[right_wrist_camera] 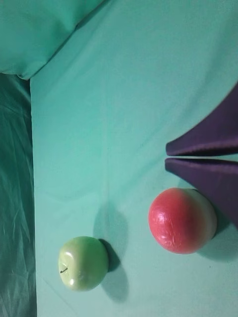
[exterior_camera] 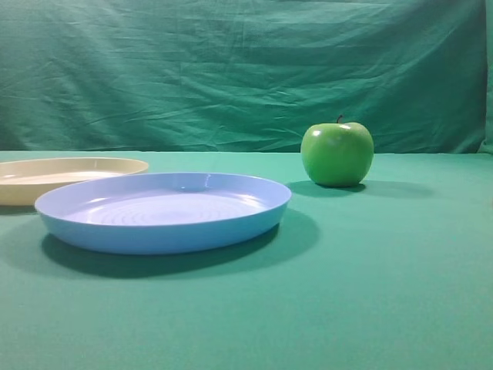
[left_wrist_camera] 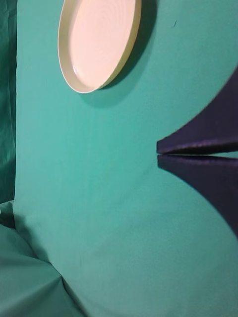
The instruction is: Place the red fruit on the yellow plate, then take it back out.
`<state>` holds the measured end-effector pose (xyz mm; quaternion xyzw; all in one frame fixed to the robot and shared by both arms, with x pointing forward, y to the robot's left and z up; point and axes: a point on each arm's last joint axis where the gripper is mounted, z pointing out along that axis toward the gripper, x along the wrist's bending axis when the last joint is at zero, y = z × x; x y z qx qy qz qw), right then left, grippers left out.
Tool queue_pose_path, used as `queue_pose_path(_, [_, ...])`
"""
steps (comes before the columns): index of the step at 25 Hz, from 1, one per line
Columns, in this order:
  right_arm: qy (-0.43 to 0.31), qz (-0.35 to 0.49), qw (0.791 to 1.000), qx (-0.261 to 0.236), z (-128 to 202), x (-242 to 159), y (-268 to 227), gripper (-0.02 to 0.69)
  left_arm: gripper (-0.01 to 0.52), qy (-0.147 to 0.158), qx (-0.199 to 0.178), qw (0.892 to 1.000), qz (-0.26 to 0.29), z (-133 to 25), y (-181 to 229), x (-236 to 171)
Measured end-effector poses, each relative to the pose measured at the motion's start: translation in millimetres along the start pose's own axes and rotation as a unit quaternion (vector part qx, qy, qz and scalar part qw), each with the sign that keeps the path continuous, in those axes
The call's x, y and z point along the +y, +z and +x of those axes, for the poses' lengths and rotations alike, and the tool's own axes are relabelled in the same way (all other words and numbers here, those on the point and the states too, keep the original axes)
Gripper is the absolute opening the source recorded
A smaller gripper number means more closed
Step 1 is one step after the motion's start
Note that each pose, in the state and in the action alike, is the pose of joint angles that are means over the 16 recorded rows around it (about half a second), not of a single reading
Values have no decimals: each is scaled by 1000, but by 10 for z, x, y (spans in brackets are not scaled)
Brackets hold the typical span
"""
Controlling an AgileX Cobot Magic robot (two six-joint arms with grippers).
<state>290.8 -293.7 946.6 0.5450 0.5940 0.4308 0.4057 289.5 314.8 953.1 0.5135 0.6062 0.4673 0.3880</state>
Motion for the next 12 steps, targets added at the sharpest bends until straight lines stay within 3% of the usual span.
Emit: queue_pose_path(12, [0, 0, 1000, 0, 0, 0, 0, 0, 0, 0, 0, 1000, 0, 0, 0, 0])
